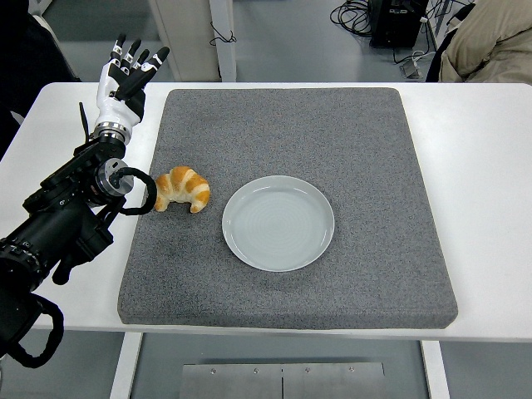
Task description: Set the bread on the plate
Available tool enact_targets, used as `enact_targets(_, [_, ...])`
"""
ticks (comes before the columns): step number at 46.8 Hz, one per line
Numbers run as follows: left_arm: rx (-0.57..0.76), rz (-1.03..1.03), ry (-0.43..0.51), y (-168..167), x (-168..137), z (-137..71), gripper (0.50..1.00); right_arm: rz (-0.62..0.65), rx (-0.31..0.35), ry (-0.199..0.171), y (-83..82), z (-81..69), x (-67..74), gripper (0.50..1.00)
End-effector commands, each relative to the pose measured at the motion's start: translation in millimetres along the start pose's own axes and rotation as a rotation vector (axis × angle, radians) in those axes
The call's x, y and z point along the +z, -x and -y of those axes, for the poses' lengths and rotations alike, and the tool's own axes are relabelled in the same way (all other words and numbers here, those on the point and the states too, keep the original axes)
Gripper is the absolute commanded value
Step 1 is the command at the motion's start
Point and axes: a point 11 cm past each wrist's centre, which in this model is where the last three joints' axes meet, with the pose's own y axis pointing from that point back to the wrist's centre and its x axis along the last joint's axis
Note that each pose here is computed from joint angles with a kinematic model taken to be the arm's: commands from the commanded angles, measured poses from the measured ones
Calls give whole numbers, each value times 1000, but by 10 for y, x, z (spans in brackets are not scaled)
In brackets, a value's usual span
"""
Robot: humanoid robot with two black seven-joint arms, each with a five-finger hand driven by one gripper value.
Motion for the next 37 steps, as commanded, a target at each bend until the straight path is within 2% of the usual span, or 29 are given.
enact_targets(1, [-3,-10,-6,35,-35,-6,972,0,0,0,0,0,0,1000])
enact_targets(15, [-14,-33,-28,105,-162,-51,972,0,0,0,0,0,0,1000])
enact_targets(22, [-52,-31,-15,178,-72,-30,972,0,0,-1,-1,3,-8,1000])
enact_targets(30, [-114,105,-24,134,103,-30,969,0,0,-1,-1,3,-8,1000])
enact_targets(37, [-110,238,-48,182,76,-39,968,0,0,0,0,0,0,1000])
